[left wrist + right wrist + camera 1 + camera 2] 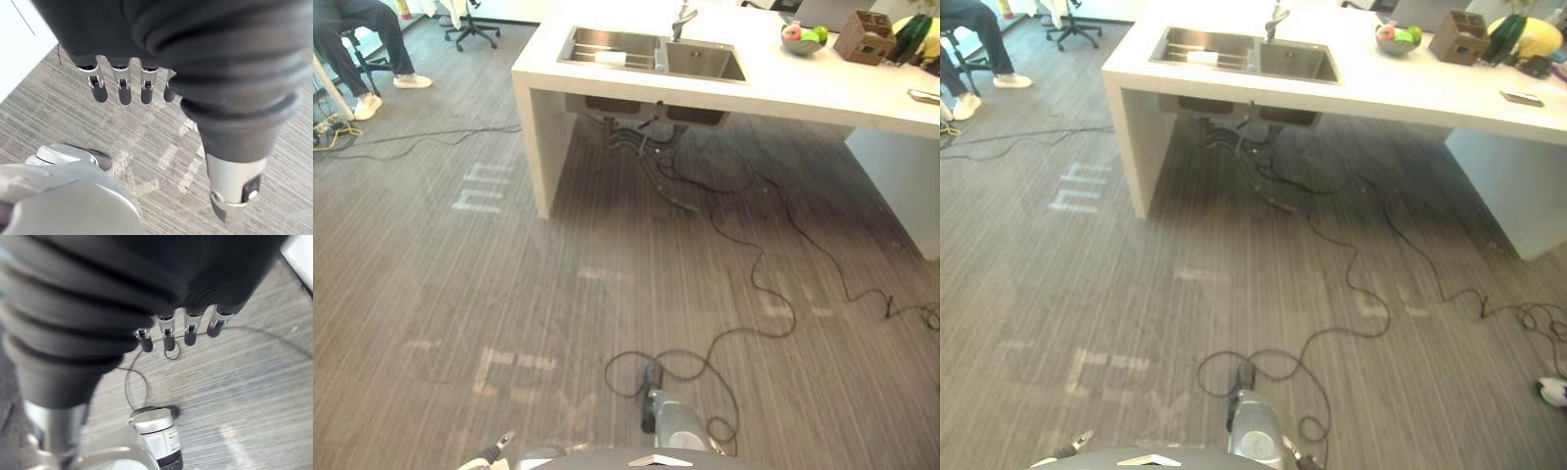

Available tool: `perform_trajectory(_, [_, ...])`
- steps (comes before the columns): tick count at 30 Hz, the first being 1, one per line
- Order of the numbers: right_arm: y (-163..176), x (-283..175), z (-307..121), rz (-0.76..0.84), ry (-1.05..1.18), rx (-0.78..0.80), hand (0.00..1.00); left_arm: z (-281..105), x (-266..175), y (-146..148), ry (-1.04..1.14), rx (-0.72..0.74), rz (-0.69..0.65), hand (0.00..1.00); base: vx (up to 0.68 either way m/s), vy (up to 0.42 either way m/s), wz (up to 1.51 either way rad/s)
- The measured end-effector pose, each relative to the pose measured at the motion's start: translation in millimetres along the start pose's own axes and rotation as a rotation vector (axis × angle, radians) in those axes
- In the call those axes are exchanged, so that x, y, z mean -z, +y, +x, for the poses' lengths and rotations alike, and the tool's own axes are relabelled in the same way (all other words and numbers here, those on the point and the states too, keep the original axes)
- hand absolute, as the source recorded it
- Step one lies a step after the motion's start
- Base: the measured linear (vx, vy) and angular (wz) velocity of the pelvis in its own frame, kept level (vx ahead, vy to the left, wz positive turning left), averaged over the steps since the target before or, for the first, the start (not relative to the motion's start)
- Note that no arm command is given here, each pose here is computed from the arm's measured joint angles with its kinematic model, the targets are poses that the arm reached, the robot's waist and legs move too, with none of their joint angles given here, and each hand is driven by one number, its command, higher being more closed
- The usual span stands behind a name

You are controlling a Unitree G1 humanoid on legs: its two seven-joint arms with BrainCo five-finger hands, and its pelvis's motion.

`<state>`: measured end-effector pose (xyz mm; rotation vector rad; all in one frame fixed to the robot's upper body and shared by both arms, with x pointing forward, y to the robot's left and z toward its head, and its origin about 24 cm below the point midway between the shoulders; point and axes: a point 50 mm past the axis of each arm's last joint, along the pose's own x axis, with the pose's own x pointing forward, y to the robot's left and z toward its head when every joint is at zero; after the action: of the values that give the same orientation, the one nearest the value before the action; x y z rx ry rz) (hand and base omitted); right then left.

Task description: Walk over to the sink, pick up the cup, carry it to the dishwasher, place the cup inside the dishwasher, then close the dishwasher door

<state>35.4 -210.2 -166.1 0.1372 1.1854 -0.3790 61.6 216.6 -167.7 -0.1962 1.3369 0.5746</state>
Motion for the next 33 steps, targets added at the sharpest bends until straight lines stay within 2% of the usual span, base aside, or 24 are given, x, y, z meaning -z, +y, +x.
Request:
perform_trajectory(2, [-10.1, 7.8, -3.6, 0.005, 0.013, 0.017, 0.0, -1.3, 4.5, -6.8, -0.003, 0.017, 0.002, 0.0, 0.55, -0.353, 0.21])
perform_trajectory(8, [-24.9, -9.0, -0.6, 0.048, -0.02, 0.04, 0.0, -4.0, 8.3, -20.3, -0.026, 0.027, -0.035, 0.0, 0.6, -0.352, 0.07])
perform_trajectory(11, [-23.0, -6.0, 0.7, 0.043, 0.001, 0.024, 0.0, -7.0, -15.8, -23.5, -0.181, 0.01, -0.008, 0.0, 0.61, -0.205, 0.06])
perform_trajectory(14, [-18.8, -14.0, 3.6, 0.028, -0.021, 0.001, 0.0, -25.6, -57.3, -53.0, -0.449, 0.1, 0.12, 0.0, 0.49, -0.057, -0.34])
perform_trajectory(16, [-6.2, -37.4, 8.4, 0.047, -0.097, -0.047, 0.0, -46.9, -84.2, -76.4, -0.643, 0.18, 0.18, 0.0, 0.43, 0.107, -0.64])
perform_trajectory(18, [-10.0, -46.6, 8.0, 0.034, -0.146, -0.041, 0.0, -74.4, -103.2, -96.3, -0.825, 0.266, 0.193, 0.0, 0.45, 0.196, -0.7])
perform_trajectory(22, [1.1, -51.1, 9.2, -0.011, -0.145, -0.07, 0.0, -149.4, -147.0, -121.6, -1.23, 0.385, 0.131, 0.0, 0.5, 0.171, 0.05])
perform_trajectory(27, [-4.5, -26.0, 10.2, 0.004, -0.011, -0.029, 0.0, -216.6, -163.7, -121.7, -1.58, 0.435, 0.176, 0.0, 0.41, 0.151, 0.24])
perform_trajectory(30, [-0.2, -23.8, 9.7, 0.065, -0.022, -0.03, 0.0, -246.2, -170.0, -120.9, -1.738, 0.456, 0.232, 0.0, 0.46, 0.102, -0.13])
perform_trajectory(33, [-2.2, -21.9, 6.8, 0.076, -0.06, -0.025, 0.0, -265.6, -162.2, -142.7, -1.814, 0.502, 0.3, 0.0, 0.49, 0.038, 0.02])
